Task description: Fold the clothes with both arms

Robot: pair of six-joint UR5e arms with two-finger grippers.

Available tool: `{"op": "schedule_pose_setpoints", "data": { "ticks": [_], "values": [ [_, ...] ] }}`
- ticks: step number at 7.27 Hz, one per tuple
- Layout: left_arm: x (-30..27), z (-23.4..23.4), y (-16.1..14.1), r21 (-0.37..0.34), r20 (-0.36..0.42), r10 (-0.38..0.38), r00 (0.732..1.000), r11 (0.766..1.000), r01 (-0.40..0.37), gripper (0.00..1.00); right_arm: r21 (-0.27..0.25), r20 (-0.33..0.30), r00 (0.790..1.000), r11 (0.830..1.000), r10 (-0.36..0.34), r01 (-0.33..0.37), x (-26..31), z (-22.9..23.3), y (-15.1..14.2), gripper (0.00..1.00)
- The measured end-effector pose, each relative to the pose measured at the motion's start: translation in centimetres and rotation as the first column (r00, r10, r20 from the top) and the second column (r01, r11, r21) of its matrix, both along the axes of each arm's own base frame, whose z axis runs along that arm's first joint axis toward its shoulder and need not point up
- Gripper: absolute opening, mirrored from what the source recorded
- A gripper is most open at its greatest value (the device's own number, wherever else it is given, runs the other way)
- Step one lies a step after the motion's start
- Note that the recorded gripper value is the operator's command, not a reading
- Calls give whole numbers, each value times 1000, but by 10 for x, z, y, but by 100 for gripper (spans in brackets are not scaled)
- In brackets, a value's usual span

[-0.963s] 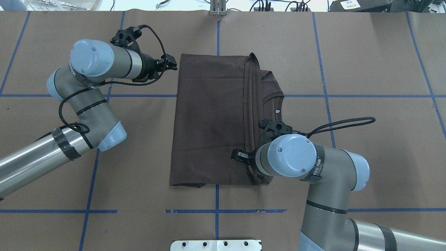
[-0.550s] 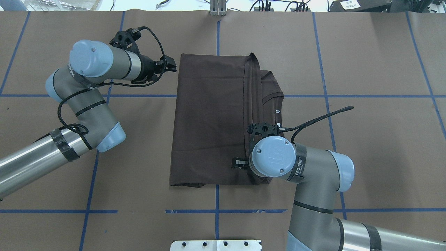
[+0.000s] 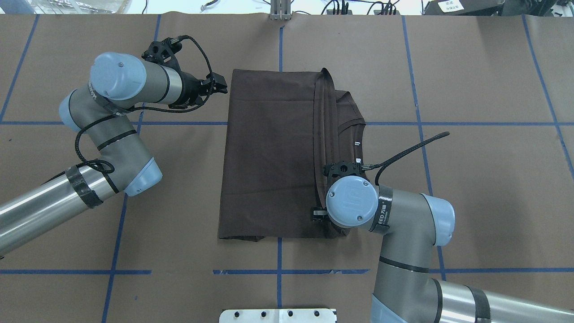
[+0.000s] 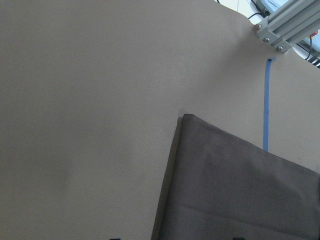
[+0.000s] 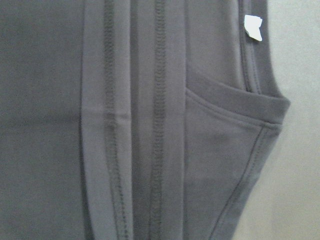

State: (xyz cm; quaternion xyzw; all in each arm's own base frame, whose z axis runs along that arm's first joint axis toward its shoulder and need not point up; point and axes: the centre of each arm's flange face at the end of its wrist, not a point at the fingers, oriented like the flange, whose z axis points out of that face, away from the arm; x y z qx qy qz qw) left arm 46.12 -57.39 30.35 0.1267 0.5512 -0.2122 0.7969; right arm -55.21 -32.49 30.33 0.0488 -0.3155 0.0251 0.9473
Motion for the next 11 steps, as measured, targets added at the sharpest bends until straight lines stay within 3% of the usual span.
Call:
{"op": "schedule_pose_setpoints", "data": {
  "ticks": [2, 4, 5, 6, 7, 9, 11],
  "values": [
    [0, 0, 0, -1, 0, 0, 1000, 1000, 0, 80, 22, -21, 999, 999, -27, 28, 30, 20, 0, 100],
    [0, -2, 1, -1, -3, 0, 1000, 1000, 0, 79, 5, 7, 1000, 1000, 15, -15, 41, 14, 4, 96],
    [-1, -3, 1, -1, -4, 0, 1000, 1000, 0, 79, -41, 35, 996, 996, 82, -80, 39, 4, 5, 82],
    [-1, -3, 1, -1, -4, -1, 1000, 1000, 1, 78, -113, 67, 982, 980, 175, -167, 34, -10, 7, 68],
    [-1, -3, 1, 1, -5, -1, 1000, 1000, 1, 78, -200, 103, 956, 947, 275, -251, 29, -18, 13, 59],
    [-1, -3, 1, 2, -5, -1, 1000, 1000, 1, 78, -355, 152, 877, 853, 457, -383, 22, -19, 27, 58],
    [-1, -3, 1, 2, -5, 0, 1000, 1000, 0, 78, -413, 140, 827, 791, 545, -451, 13, -13, 39, 58]
  ]
}}
